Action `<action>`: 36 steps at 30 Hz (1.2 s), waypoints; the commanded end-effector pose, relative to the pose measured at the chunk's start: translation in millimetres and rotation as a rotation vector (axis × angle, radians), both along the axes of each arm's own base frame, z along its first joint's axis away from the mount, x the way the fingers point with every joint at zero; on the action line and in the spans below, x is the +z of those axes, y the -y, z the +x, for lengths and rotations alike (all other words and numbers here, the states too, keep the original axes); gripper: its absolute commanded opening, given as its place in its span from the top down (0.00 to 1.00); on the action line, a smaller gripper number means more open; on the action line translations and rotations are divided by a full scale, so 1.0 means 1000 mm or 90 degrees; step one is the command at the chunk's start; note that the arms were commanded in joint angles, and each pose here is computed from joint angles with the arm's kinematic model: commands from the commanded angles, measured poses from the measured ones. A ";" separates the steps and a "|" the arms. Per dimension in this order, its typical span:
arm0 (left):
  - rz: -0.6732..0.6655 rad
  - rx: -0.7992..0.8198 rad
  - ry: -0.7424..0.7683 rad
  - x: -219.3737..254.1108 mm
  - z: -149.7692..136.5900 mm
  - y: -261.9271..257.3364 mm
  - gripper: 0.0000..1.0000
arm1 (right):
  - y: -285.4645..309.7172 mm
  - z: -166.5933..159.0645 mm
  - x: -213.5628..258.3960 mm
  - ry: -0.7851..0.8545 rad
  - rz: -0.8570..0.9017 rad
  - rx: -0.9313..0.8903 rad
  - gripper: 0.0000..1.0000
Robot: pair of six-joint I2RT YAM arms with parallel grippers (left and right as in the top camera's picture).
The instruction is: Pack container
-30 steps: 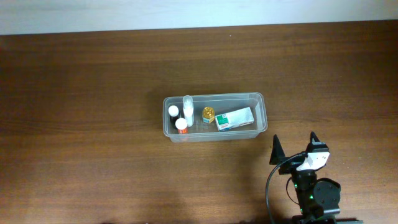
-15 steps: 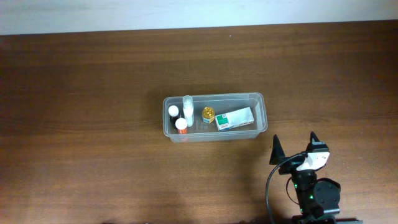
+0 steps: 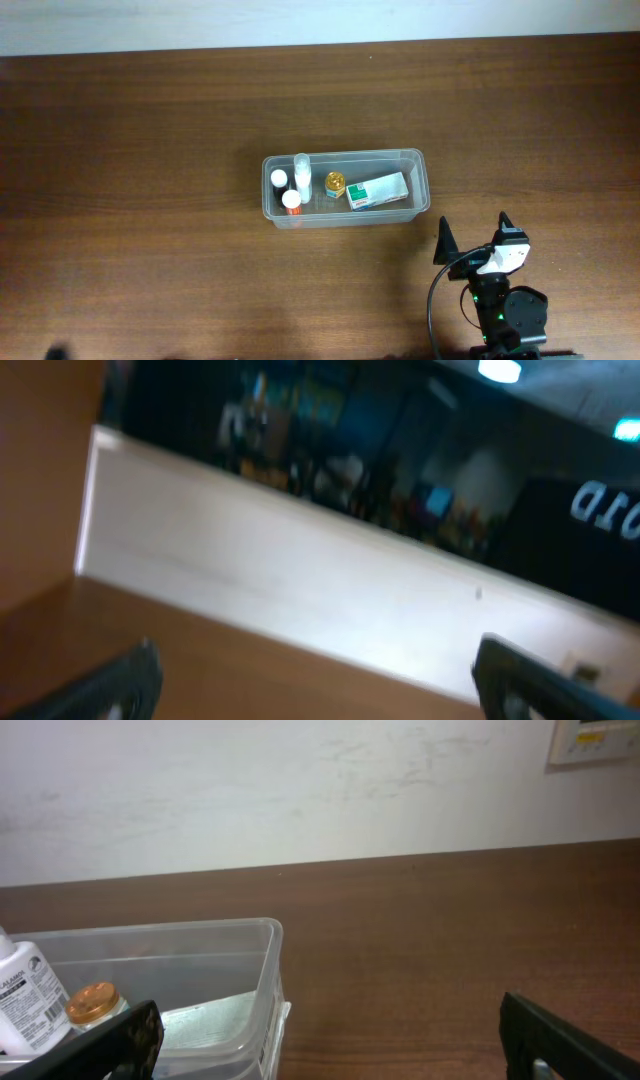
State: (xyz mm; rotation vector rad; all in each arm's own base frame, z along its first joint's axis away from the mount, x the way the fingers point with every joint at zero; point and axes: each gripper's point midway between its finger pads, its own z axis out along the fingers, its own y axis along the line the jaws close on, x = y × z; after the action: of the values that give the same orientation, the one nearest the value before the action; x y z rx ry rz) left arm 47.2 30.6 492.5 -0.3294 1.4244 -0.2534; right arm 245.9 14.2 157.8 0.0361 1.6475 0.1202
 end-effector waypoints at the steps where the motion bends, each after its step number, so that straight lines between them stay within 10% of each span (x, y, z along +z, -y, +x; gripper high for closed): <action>1: 0.017 -0.043 0.000 -0.032 0.045 0.019 0.00 | 0.000 0.000 -0.002 -0.002 -0.003 -0.002 0.02; 10: 0.019 -0.105 0.048 -0.111 0.141 0.050 0.00 | 0.000 0.000 -0.002 -0.002 -0.003 -0.002 0.02; 36: 0.234 -0.059 0.017 -0.262 0.190 0.050 0.00 | 0.000 0.000 -0.002 -0.002 -0.003 -0.002 0.02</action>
State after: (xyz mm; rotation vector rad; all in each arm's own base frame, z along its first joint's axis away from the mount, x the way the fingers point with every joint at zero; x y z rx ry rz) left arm 235.0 -20.4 243.5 0.0026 1.4139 -0.1145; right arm 245.9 14.3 157.9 0.0358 1.6471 0.1205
